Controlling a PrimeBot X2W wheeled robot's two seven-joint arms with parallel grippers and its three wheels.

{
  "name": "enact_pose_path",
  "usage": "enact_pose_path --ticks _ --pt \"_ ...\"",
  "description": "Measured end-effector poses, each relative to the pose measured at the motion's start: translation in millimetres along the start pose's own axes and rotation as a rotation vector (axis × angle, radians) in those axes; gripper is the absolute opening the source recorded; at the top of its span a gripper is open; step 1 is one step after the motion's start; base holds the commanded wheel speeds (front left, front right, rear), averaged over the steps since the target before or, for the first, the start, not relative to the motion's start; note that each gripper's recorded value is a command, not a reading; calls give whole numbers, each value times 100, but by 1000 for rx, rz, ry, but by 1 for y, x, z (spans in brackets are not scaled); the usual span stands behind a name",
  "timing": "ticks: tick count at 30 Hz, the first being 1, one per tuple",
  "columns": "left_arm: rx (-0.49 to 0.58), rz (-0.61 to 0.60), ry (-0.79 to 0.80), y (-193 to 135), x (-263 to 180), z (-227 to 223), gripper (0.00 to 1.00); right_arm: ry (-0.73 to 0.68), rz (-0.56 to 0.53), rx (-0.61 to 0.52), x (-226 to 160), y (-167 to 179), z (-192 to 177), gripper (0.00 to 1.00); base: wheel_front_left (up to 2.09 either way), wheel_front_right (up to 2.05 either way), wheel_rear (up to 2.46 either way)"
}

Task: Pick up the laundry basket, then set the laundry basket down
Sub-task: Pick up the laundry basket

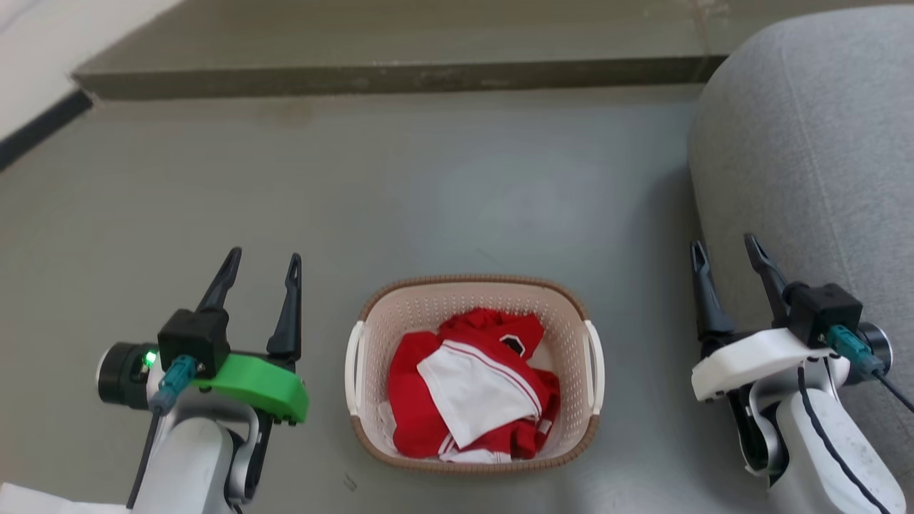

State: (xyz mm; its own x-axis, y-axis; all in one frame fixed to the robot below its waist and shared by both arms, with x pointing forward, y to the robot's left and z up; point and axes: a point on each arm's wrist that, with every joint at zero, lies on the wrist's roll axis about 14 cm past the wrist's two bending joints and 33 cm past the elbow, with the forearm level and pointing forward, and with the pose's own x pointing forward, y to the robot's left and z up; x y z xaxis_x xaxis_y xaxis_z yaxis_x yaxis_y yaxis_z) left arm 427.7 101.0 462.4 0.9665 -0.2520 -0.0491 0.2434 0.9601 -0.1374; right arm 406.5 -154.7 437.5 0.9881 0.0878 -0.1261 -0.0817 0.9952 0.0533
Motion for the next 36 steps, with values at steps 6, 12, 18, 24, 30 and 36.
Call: enact_pose_path --ticks 6,12,18,24,30,36 --pt "-11 -6 28 5 19 -15 100 25 18 -3 23 2 -12 100 0 0 0" --pt "-22 -25 47 8 42 -29 100 40 27 -1 48 3 -23 100 0 0 0" --pt "-22 -69 86 5 66 -49 100 49 34 2 77 4 -35 100 0 0 0" --pt "-38 -80 181 12 83 -86 100 78 52 23 105 12 -55 100 0 0 0" --pt "-66 -89 285 14 94 -129 100 178 68 29 117 15 -99 100 0 0 0" --pt "-74 -84 424 19 83 -181 100 301 104 31 111 26 -147 100 0 0 0"
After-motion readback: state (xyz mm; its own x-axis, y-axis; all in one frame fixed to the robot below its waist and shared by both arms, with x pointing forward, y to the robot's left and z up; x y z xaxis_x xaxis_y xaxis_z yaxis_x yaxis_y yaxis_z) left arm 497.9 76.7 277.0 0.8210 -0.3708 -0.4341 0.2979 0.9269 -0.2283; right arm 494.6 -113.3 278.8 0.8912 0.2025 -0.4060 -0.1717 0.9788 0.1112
